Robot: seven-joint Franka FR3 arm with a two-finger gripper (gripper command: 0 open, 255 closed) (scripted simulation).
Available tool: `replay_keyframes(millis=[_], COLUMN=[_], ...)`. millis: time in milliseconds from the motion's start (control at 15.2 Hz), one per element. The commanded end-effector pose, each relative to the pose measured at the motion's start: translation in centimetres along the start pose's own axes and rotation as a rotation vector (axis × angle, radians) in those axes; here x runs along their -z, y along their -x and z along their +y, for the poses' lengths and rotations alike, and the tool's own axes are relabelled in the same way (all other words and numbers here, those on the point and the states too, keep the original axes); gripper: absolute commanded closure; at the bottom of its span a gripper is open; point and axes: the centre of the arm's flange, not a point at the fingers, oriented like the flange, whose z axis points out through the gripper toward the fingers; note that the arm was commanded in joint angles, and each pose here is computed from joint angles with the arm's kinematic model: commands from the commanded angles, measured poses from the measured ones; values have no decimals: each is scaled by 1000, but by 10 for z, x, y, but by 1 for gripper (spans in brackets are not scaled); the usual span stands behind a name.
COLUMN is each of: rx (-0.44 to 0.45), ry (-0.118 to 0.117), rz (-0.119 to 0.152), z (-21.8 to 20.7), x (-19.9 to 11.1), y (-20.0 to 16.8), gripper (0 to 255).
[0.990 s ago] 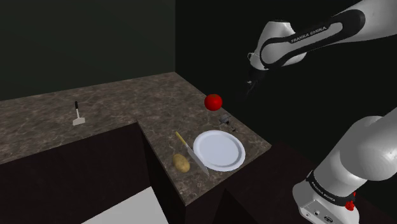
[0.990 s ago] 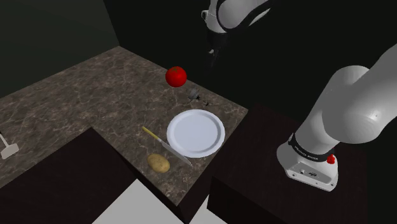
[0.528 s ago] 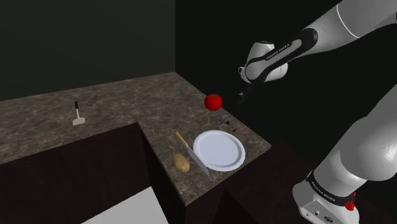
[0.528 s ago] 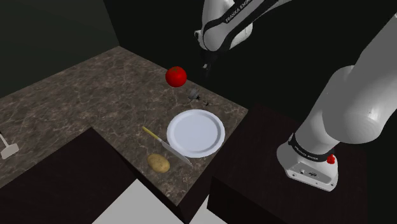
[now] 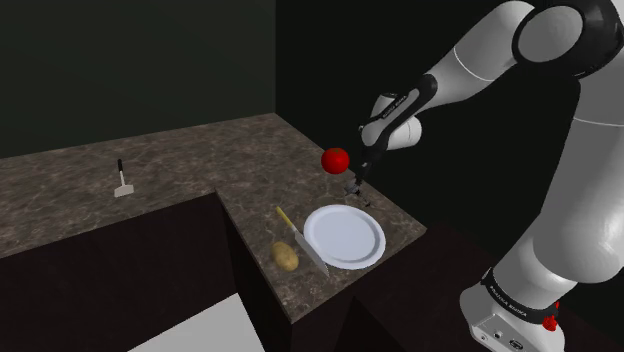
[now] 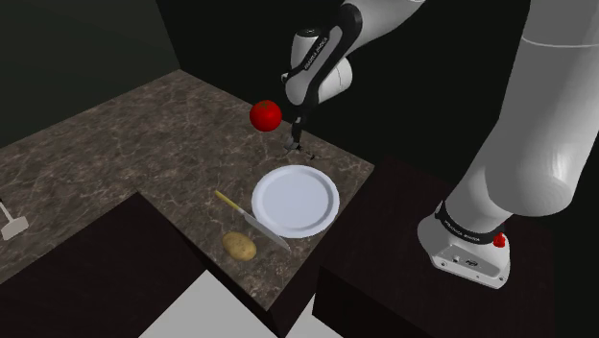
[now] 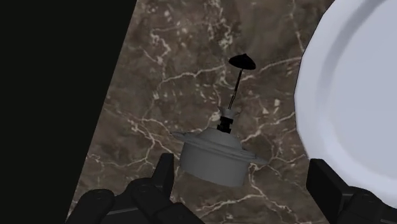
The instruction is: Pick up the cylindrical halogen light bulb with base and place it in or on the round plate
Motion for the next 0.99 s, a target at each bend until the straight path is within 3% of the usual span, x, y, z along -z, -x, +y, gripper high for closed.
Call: replay_keyframes(millis=[0, 528, 924], rx=[19, 20, 20], ry=[-1, -1, -1], rz=[-2, -2, -2], z=[9, 9, 9], x=[-23, -64, -64], y=[-7, -7, -7], gripper=[0, 0, 0])
